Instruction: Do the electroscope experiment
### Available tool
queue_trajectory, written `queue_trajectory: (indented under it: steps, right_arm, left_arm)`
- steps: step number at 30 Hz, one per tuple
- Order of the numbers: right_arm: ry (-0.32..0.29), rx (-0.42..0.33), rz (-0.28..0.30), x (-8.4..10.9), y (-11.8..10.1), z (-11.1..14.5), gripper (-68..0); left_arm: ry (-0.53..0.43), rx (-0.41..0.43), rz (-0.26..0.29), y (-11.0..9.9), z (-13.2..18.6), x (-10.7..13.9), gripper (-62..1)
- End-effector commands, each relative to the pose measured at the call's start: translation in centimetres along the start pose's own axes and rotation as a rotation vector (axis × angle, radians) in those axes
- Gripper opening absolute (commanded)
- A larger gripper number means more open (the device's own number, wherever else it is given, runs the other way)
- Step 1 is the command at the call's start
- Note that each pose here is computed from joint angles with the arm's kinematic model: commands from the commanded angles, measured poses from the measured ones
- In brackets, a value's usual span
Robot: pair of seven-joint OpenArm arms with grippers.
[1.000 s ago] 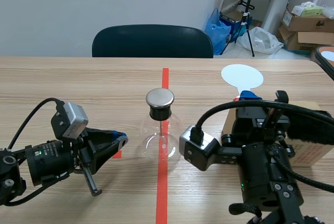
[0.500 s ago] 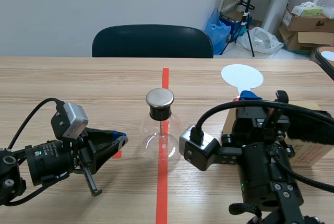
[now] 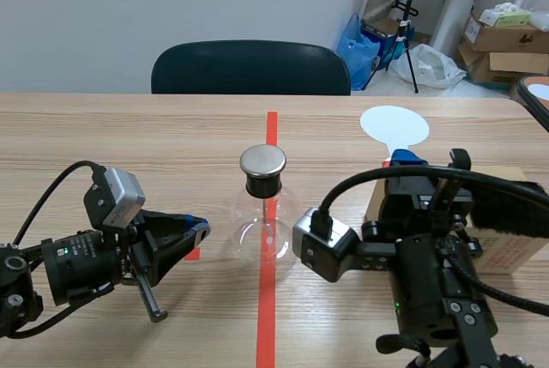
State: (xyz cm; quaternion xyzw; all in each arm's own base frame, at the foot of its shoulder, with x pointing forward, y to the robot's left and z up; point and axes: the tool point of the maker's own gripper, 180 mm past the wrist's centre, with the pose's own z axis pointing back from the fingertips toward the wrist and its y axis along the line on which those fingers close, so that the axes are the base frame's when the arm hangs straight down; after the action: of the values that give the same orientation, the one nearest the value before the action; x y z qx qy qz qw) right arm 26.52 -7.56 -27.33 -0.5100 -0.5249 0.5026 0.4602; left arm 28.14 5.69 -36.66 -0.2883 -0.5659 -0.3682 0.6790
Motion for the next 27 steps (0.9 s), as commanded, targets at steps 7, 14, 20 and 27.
queue_trajectory:
  steps: [7,14,20,27]
  right_arm:
    - [-0.119,-0.034,0.009,1.8,-0.9,-0.4,-66.0]
    - [-0.277,-0.030,0.016,4.6,-0.8,0.2,-66.0]
    - [-0.400,-0.030,0.021,6.7,-0.8,0.9,-66.0]
    - [-0.490,-0.029,0.023,8.2,-0.7,1.6,-66.0]
  left_arm:
    - [-0.048,-0.008,0.000,-0.2,-0.6,1.3,-57.8]
    - [-0.048,-0.008,0.000,-0.2,-0.6,1.3,-57.8]
    - [-0.048,-0.008,0.000,-0.2,-0.6,1.3,-57.8]
    - [-0.048,-0.008,0.000,-0.2,-0.6,1.3,-57.8]
